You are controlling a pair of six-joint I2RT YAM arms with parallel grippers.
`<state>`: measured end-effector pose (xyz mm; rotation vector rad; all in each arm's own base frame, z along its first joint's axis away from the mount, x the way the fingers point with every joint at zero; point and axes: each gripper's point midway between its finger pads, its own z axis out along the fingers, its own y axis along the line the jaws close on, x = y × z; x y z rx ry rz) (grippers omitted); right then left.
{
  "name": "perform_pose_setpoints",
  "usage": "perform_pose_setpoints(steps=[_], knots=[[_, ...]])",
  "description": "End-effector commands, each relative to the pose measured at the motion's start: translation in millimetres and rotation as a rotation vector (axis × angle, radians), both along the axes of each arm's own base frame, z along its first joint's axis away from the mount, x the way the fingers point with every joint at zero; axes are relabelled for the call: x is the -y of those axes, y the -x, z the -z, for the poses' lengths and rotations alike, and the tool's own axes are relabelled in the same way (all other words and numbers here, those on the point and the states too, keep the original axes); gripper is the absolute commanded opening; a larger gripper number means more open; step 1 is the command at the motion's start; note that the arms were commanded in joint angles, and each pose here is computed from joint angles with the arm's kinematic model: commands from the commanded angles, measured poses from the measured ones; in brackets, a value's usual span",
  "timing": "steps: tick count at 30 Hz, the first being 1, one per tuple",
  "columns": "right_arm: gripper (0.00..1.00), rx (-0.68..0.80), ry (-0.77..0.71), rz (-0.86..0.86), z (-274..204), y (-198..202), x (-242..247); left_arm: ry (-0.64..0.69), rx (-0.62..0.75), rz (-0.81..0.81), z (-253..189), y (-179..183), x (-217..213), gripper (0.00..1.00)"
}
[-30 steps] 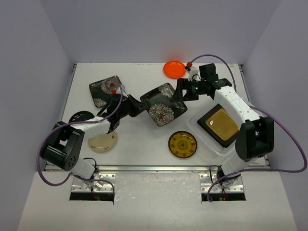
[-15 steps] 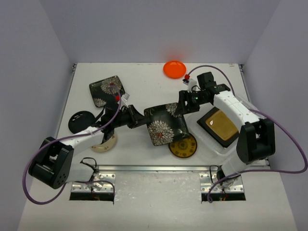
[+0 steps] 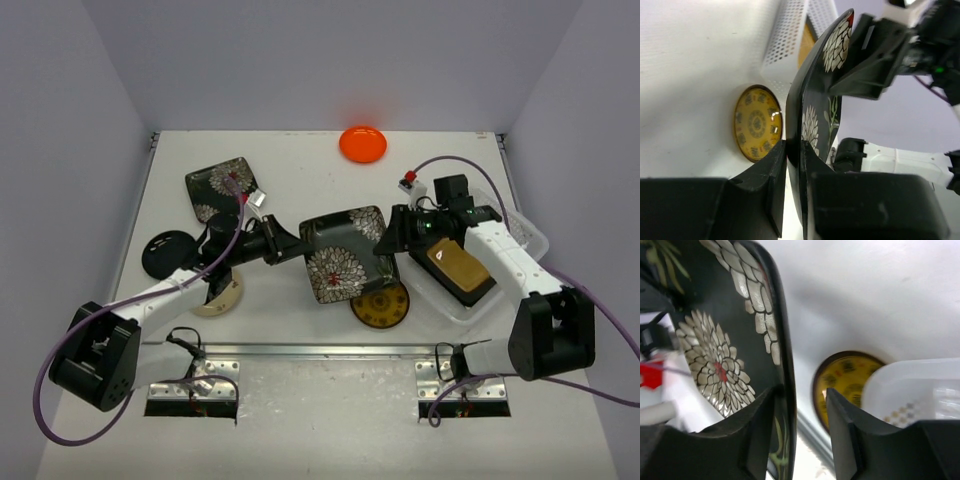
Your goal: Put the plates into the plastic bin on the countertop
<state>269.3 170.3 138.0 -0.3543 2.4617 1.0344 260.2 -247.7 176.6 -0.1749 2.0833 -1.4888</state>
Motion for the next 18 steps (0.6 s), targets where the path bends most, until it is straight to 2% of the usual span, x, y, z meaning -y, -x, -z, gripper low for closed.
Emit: perform_pose_setpoints(steps=[1, 3, 4, 5, 6, 8, 9, 11, 12, 14, 18], knots=[[0.42, 0.061, -0.272, -0.148, -34, 20, -31, 0.198, 0.277, 0.134, -91, 18, 12, 0.00], [0.31, 0.067, -0.306, -0.172, -40, 26, -34, 0.206, 0.285, 0.148, -95, 21, 12, 0.00], [0.14, 0.076, -0.305, -0.169, -42, 26, -34, 0.209, 0.289, 0.152, -96, 22, 12, 0.01], [0.00, 0.077, -0.299, -0.161, -43, 26, -33, 0.209, 0.292, 0.153, -97, 22, 12, 0.05], [0.00, 0.081, -0.275, -0.125, -42, 23, -29, 0.197, 0.291, 0.147, -97, 21, 12, 0.15], [0.00, 0.104, -0.198, -0.001, -39, 12, -12, 0.125, 0.278, 0.103, -90, 11, 9, 0.51], [0.00, 0.099, -0.175, 0.073, -37, 6, 3, 0.002, 0.244, 0.010, -78, -5, -1, 0.59], [0.00, 0.086, -0.151, 0.211, -38, 2, 28, -0.159, 0.202, -0.142, -65, -25, -23, 1.00], [0.00, 0.074, -0.150, 0.308, -34, -3, 51, -0.286, 0.169, -0.265, -56, -34, -48, 1.00], [0.00, 0.074, -0.137, 0.452, -38, -2, 78, -0.386, 0.160, -0.381, -54, -37, -74, 1.00], [0.00, 0.089, -0.102, 0.752, -42, -2, 137, -0.462, 0.186, -0.450, -59, -26, -98, 1.00]])
